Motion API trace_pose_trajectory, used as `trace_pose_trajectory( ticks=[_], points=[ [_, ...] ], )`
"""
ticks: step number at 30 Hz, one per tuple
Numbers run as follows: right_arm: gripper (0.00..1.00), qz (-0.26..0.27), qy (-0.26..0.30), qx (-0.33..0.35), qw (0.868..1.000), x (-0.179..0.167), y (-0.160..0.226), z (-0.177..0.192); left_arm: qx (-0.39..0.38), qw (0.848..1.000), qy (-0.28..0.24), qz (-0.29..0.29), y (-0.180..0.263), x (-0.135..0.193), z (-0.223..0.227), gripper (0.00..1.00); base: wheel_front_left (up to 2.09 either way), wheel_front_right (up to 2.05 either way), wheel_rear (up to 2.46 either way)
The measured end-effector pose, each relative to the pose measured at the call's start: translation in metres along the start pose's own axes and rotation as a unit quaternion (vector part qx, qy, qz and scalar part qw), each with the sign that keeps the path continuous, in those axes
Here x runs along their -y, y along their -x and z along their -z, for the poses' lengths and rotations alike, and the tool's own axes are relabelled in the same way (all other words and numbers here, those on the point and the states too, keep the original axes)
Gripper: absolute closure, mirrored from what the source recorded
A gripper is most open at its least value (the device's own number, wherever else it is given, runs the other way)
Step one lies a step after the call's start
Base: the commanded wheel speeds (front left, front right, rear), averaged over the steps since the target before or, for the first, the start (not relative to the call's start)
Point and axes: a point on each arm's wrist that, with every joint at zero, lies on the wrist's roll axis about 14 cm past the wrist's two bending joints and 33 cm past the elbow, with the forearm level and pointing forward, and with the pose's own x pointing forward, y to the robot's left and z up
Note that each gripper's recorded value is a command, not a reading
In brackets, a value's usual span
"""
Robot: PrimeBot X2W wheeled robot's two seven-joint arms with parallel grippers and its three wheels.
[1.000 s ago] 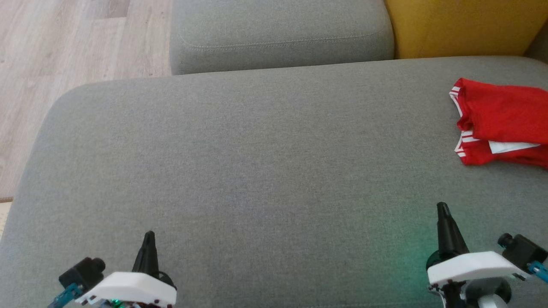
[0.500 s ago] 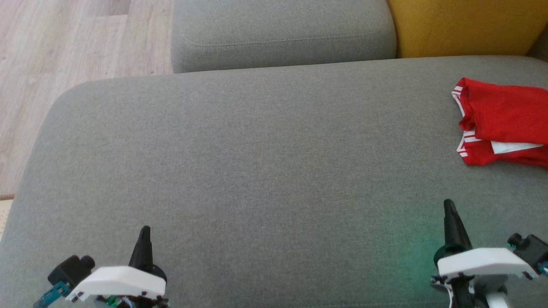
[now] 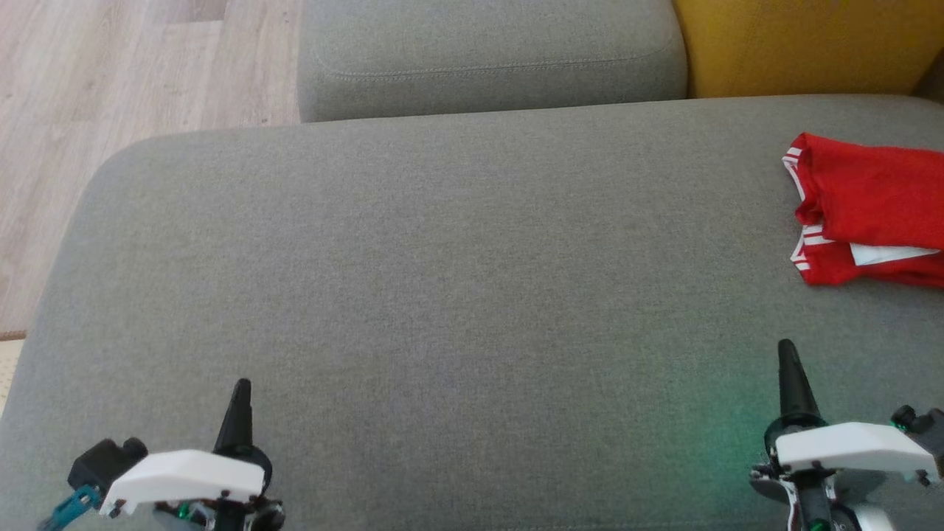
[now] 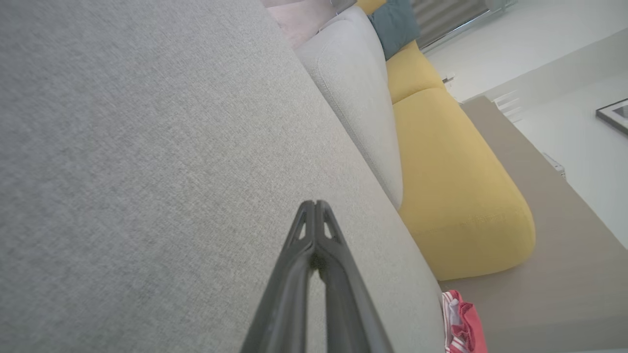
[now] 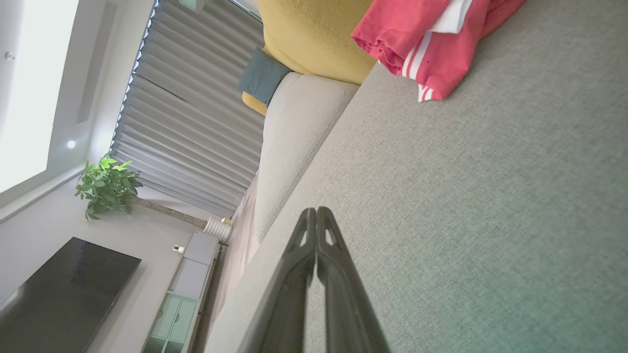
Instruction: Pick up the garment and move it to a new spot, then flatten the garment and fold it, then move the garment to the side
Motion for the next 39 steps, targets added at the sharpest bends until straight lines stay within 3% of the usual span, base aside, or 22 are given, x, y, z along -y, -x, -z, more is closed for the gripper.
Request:
trace_pose_trajectory(
  ticks=[19, 39],
  points=[
    [1.00, -0.002, -0.104, 0.008, 0.995, -0.002, -0.006, -0.009, 0.002, 0.994, 0.106, 0.020, -0.007, 0.008, -0.012, 1.00, 0.00, 0.00, 0.00],
    [1.00, -0.015, -0.206, 0.017, 0.978, -0.007, -0.013, -0.020, 0.011, 0.977, 0.210, 0.041, -0.012, 0.012, -0.028, 1.00, 0.00, 0.00, 0.00]
  ],
)
